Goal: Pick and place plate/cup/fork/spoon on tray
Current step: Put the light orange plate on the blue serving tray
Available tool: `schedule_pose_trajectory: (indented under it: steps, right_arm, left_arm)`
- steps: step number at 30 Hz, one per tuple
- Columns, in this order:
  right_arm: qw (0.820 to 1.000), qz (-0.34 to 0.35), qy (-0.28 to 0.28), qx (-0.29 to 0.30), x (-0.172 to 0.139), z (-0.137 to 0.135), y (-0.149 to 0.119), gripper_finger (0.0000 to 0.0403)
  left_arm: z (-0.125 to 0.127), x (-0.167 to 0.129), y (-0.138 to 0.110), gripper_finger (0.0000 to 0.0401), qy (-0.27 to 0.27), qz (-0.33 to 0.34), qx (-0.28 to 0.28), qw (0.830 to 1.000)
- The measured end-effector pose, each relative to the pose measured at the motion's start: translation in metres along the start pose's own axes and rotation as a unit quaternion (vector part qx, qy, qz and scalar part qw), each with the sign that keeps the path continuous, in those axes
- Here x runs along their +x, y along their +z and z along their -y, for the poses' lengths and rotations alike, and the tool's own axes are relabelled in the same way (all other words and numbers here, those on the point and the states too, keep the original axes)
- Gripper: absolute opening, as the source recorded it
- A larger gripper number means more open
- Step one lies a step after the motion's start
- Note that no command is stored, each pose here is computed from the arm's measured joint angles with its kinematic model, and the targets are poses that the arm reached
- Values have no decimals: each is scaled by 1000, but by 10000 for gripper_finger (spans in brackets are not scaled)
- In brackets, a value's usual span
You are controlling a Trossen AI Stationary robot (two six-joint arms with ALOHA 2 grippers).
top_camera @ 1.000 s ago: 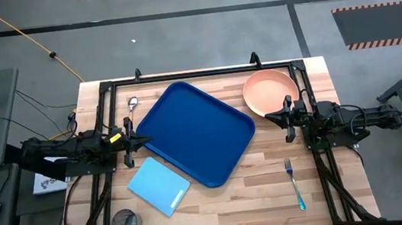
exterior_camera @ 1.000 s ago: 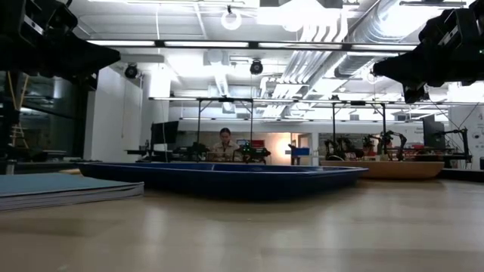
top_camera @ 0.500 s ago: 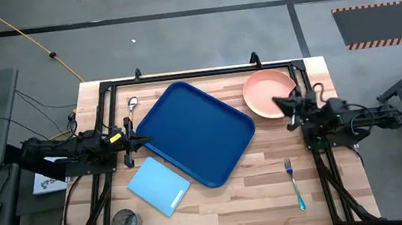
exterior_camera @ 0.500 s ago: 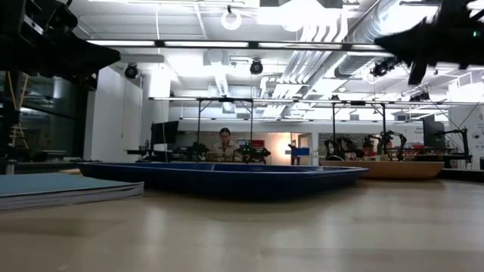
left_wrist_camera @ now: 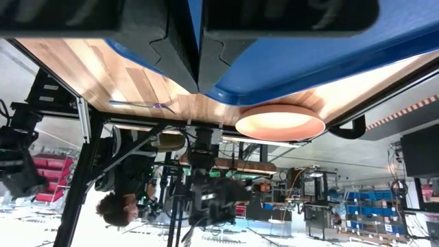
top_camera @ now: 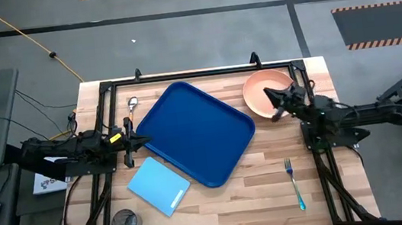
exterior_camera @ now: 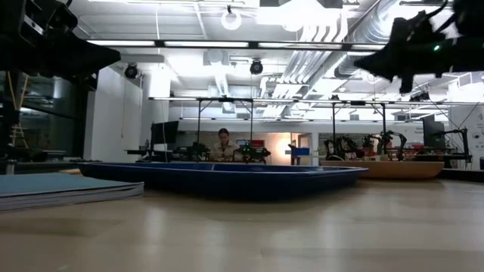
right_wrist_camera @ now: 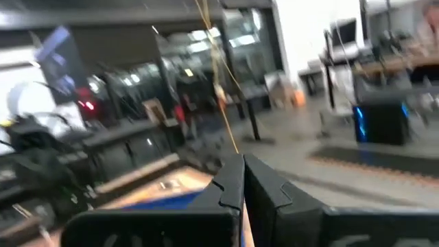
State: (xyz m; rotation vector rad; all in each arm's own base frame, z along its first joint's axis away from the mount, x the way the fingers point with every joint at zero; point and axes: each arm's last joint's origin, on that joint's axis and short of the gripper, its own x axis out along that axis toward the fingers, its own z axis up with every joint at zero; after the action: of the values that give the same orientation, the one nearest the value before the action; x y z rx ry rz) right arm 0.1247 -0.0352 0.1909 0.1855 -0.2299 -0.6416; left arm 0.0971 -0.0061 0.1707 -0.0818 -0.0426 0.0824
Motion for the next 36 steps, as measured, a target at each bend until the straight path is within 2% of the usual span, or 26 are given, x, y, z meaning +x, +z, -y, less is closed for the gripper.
schedule_pose_trajectory:
  steps: [5, 10, 13, 15, 17, 21, 23, 25, 32, 36]
  right_arm:
    - [997, -66, -38, 7, 18, 4, -15, 0]
    - [993, -109, -31, 32, 41, 0, -15, 0]
    - [984, -173, -44, 16, 63, -6, -16, 0]
    - [969, -236, -73, 7, 78, -8, -20, 0]
    - [947, -296, -126, -5, 92, -8, -24, 1]
    - [889, -388, -237, -61, 110, -1, -37, 16]
    - [873, -407, -261, -69, 119, 1, -42, 33]
    - [865, -420, -266, -72, 125, 3, -49, 57]
    - [860, -422, -279, -64, 138, 5, -68, 150]
    - [865, -400, -300, -43, 143, 6, -74, 178]
  left_arm:
    - [0, 0, 0, 0, 0, 0, 0, 1000]
    - [0, 0, 0, 0, 0, 0, 0, 1000]
    - [0, 0, 0, 0, 0, 0, 0, 1000]
    - [0, 0, 0, 0, 0, 0, 0, 1000]
    - [0, 0, 0, 0, 0, 0, 0, 1000]
    - [0, 0, 0, 0, 0, 0, 0, 1000]
    - [0, 0, 0, 0, 0, 0, 0, 1000]
    - [0, 0, 0, 0, 0, 0, 0, 1000]
    - [0, 0, 0, 0, 0, 0, 0, 1000]
    - [0, 0, 0, 0, 0, 0, 0, 1000]
